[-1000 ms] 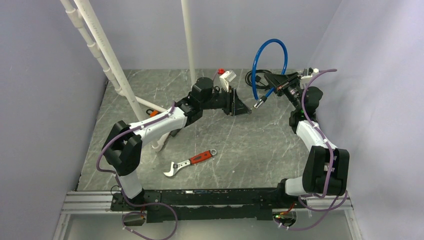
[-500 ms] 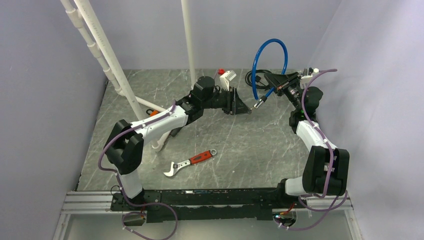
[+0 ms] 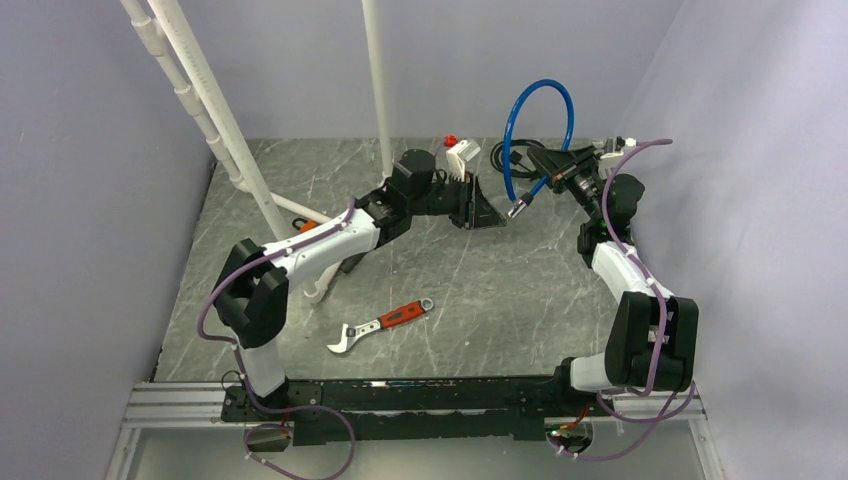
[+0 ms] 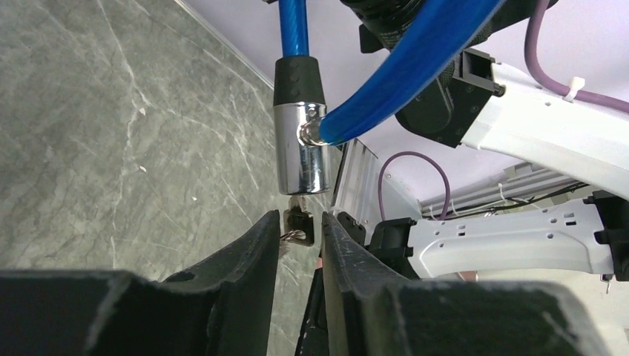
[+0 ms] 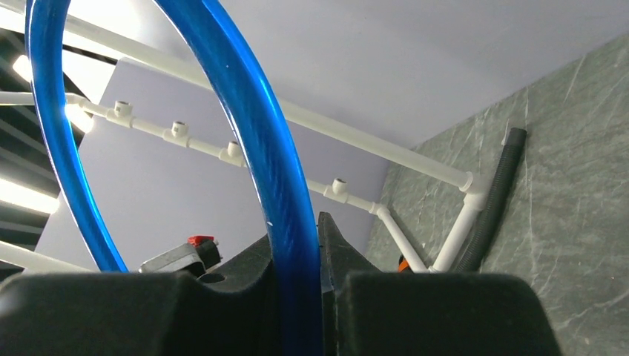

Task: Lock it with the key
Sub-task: Lock the lock.

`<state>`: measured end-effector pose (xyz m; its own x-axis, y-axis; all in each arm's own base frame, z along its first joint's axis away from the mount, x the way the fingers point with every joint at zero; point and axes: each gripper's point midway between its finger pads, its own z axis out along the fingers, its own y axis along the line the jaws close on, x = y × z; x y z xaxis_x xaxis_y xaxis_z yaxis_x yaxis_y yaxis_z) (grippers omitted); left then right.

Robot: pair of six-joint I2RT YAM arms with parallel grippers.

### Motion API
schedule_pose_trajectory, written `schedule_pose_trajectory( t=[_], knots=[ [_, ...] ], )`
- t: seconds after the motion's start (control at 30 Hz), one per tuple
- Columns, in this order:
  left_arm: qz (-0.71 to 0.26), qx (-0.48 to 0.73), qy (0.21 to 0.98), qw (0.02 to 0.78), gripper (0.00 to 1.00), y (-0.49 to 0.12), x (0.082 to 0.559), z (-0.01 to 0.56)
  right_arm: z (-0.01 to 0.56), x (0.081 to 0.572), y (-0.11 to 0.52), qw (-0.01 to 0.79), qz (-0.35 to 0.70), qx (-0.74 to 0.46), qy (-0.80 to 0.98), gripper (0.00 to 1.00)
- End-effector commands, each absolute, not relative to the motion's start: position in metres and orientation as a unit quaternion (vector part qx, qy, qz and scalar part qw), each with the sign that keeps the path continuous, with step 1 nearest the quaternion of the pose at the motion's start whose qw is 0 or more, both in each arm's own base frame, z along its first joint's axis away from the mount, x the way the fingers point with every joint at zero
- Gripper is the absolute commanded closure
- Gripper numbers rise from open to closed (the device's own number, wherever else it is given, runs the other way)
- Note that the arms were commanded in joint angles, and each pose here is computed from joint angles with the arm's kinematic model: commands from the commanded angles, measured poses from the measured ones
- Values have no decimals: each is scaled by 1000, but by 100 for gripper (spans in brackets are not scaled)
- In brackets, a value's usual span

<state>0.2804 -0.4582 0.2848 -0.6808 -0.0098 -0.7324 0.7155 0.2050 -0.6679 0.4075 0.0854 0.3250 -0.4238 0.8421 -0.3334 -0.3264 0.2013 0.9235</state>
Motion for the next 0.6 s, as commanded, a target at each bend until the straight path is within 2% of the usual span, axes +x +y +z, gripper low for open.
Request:
schedule_pose_trajectory(
  t=[0.0, 0.17, 0.37, 0.57],
  knots=[
    [-598, 261, 697, 297, 68, -464, 274, 294, 363, 397, 85, 535, 604, 179, 563, 100],
    [-595, 264, 698, 299, 68, -463, 274, 292, 366, 397, 85, 536, 605, 178, 561, 100],
    [-629, 255, 675, 288, 90, -461, 272, 302, 366, 394, 87, 537, 607, 171, 560, 100],
    [-672, 267, 639, 263, 100, -461, 257, 317, 370, 392, 88, 540, 611, 162, 556, 100]
  ],
)
